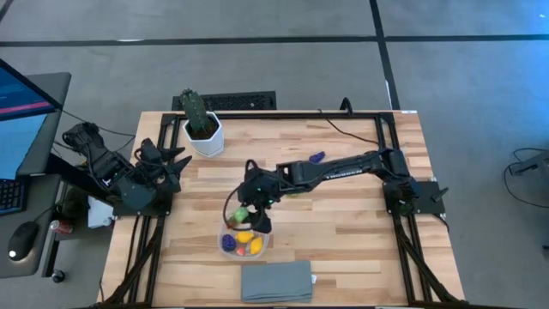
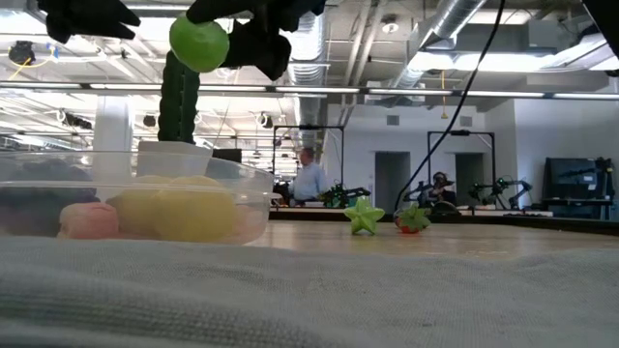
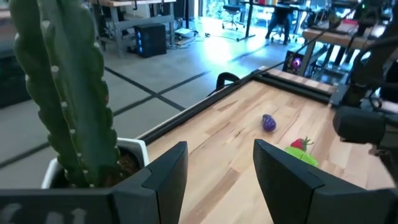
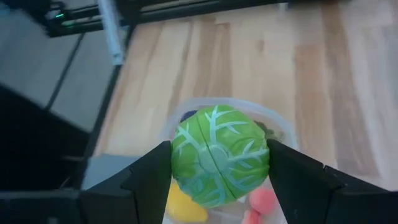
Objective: Pick and placing Produce into tupperware
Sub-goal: Put the cabbage into the transparent bin
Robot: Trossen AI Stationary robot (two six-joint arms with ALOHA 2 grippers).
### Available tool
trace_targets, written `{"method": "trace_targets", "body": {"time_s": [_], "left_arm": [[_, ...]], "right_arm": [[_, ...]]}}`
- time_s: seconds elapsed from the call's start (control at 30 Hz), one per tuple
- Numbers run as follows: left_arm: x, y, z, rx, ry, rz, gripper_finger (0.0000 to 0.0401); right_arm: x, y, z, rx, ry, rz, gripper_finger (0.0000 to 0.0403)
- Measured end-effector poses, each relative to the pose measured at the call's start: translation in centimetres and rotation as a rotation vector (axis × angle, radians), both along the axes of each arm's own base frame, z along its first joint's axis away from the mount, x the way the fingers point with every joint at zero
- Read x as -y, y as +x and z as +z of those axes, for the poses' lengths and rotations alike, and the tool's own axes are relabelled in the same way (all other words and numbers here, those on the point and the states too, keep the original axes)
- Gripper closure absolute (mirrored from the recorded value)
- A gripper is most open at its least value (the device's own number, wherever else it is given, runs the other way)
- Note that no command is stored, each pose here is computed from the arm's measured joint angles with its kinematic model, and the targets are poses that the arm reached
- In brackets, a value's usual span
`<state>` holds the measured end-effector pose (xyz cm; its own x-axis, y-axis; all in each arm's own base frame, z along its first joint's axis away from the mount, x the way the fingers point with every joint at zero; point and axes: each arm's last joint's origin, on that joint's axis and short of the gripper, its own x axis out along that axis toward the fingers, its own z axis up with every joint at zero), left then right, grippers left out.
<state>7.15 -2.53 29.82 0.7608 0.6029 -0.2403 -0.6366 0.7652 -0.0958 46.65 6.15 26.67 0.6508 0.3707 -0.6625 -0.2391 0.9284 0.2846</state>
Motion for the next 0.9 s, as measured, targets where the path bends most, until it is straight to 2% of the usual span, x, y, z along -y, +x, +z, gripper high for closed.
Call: {"method": "trace_targets", "body": {"time_s": [0.23,0.47,0.9], "left_arm": [[0.1,0.0,-0.1,0.031,-0.079,0.001,0.0227],[0.1,0.1,-0.2,0.02,-0.116,-0.017,0.0227],[0.2,0.1,-0.2,0.004,-0.112,-0.027,0.0227]], "right_arm": [[-0.9,-0.3,-1.4,-0.049,-0.027,-0.145,0.0137],[-3.1,-1.0,-3.3,-0.108,0.004,-0.2,0.0137],[-5.4,-1.5,-3.4,-0.113,0.023,-0.366,0.0137]]}}
